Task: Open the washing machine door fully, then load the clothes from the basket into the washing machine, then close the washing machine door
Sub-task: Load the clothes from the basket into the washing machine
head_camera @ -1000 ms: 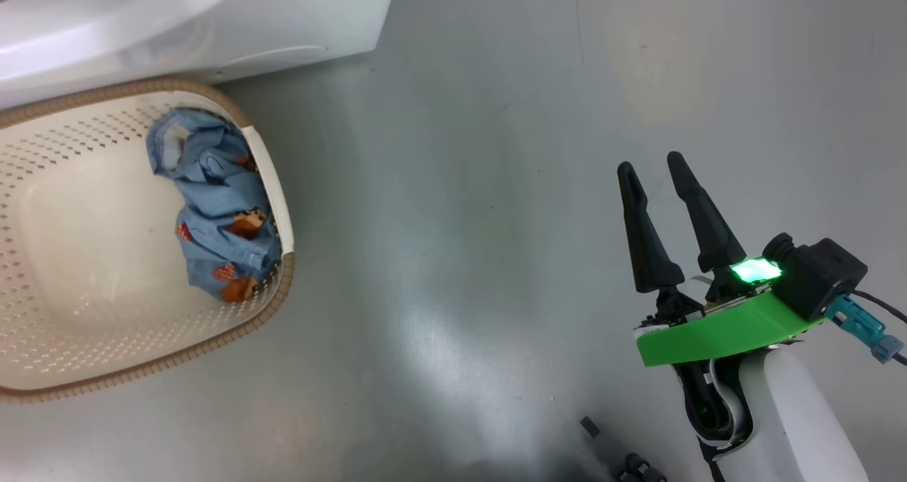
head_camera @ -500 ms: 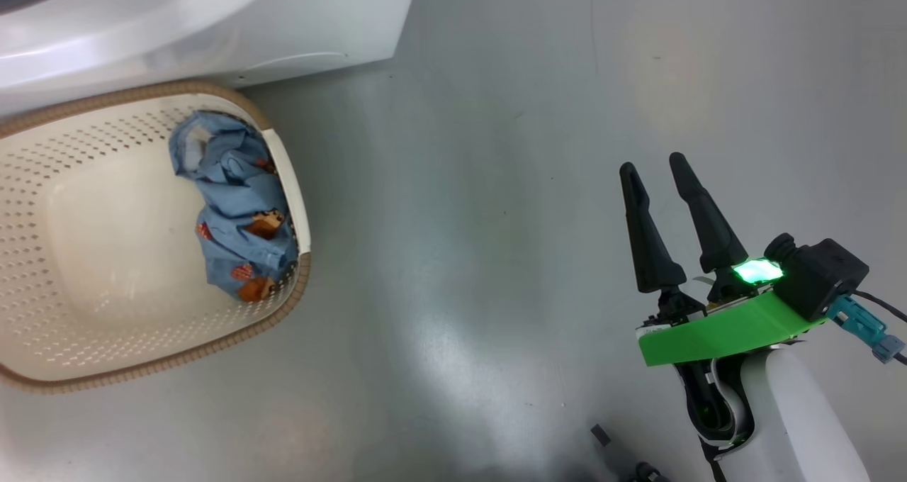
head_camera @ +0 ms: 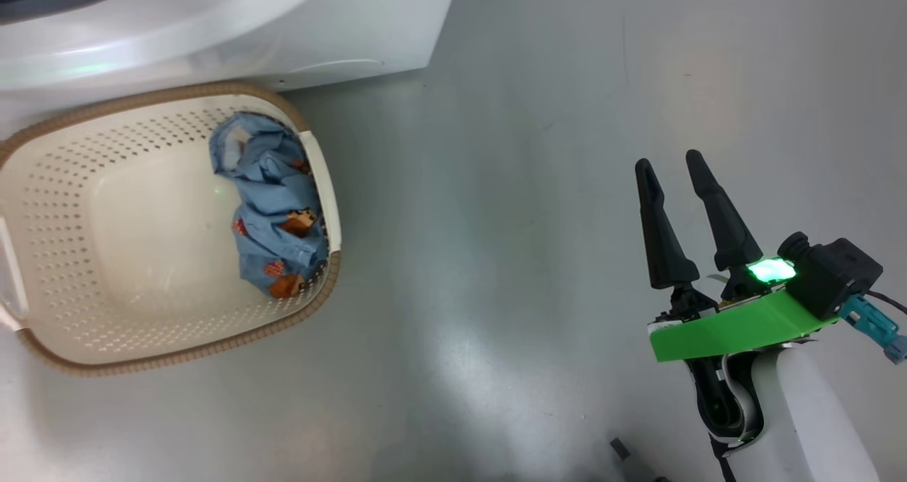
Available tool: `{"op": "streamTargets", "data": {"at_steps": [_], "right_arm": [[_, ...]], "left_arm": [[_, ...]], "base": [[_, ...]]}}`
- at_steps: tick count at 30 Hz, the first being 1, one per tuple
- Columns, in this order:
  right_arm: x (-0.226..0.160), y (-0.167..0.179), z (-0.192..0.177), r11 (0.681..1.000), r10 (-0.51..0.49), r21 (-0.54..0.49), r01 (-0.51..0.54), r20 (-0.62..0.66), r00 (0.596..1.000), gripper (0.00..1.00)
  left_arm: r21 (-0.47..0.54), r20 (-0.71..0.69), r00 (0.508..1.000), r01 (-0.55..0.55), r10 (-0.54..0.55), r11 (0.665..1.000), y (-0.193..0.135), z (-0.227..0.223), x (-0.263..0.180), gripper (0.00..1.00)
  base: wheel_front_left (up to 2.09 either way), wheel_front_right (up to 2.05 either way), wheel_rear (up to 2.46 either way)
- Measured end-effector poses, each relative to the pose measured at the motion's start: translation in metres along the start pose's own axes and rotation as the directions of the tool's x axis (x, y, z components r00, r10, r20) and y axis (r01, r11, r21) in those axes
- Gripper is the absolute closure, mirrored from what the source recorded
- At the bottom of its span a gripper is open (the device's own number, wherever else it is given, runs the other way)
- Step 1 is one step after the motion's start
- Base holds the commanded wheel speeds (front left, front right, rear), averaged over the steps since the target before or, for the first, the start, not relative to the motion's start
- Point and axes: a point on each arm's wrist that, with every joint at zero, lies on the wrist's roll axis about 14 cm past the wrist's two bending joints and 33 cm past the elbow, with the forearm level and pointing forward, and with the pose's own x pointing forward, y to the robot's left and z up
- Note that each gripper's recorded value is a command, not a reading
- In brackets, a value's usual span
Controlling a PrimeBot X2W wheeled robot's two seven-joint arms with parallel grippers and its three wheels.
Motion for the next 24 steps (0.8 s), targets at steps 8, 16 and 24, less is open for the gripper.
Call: {"op": "streamTargets", "data": {"at_steps": [8, 16, 24], "right_arm": [[0.005, 0.002, -0.001, 1.000, 0.008, -0.004, -0.007, 0.006, 1.000, 0.00], [0.008, 0.010, -0.001, 1.000, 0.027, -0.002, -0.027, 0.008, 1.000, 0.00], [0.003, 0.010, 0.008, 1.000, 0.023, -0.009, -0.022, 0.027, 0.999, 0.00]], "left_arm": [[-0.004, -0.013, 0.999, -0.029, 0.029, 1.000, 0.009, -0.015, -0.038, 0.00], [-0.026, -0.009, 0.998, -0.068, 0.067, 0.997, 0.014, -0.022, -0.075, 0.00], [-0.029, -0.054, 0.991, -0.123, 0.121, 0.992, 0.019, -0.036, -0.125, 0.00]], "base": [[0.00, 0.00, 0.00], [0.00, 0.00, 0.00], [0.00, 0.00, 0.00]]}}
